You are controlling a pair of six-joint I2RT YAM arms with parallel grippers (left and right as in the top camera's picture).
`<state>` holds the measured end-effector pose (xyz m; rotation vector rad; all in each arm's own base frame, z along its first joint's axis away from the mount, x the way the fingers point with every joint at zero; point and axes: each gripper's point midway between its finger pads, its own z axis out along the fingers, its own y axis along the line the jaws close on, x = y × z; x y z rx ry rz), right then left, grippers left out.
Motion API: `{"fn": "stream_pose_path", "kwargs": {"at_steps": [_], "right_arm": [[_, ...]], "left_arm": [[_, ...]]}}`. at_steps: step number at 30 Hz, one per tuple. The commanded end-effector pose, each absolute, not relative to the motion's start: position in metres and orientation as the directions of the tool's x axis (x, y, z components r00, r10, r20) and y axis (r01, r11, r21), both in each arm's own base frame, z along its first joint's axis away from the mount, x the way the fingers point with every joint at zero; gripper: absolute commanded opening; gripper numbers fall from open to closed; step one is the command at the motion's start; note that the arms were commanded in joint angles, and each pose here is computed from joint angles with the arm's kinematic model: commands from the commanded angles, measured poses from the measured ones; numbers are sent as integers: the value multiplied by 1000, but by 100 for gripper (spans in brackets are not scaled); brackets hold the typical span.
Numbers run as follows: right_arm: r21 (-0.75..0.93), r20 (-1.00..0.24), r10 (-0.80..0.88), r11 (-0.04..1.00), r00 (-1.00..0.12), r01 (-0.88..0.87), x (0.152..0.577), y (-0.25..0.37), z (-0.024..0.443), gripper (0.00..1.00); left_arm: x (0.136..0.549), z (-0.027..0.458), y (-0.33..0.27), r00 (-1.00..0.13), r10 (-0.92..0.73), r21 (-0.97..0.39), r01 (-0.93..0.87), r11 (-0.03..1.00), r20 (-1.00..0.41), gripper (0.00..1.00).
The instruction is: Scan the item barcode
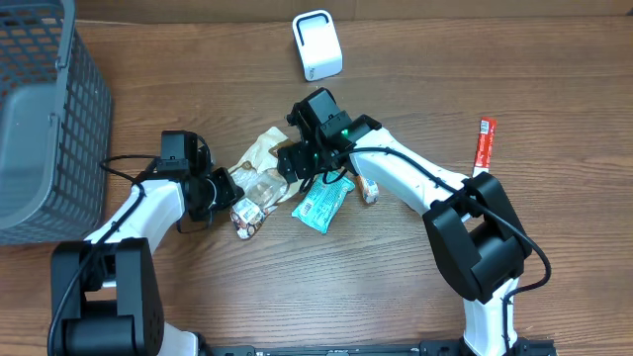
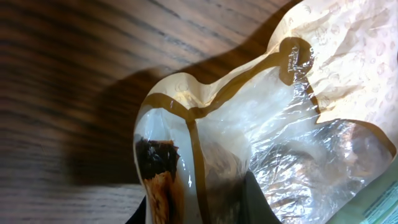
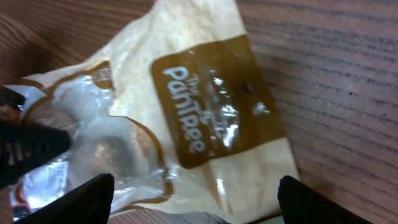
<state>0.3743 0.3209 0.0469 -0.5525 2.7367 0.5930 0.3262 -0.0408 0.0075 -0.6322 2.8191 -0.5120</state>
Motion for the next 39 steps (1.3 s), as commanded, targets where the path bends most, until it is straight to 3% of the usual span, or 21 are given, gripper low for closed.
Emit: {"fn": "stream_pose_path", "kwargs": {"at_steps": [1, 8, 14, 39], "right_arm": [[357, -351, -296, 835, -889, -419, 376, 323, 47, 86], [518, -348, -278, 739, -895, -431, 379, 338, 75, 87], [547, -325, -277, 725, -904, -419, 376, 336, 76, 87], [590, -234, -203, 747, -951, -305, 360, 350, 43, 92]], "left_arm": [[325, 15, -12, -859, -486, -311, -423, 852, -163, 4], [327, 63, -8, -867, -442, -371, -342, 863, -231, 4], [324, 85, -23, -885, -409, -449, -279, 849, -222, 4], [328, 100, -49, -909, -349, -574, -164, 803, -227, 4]]}}
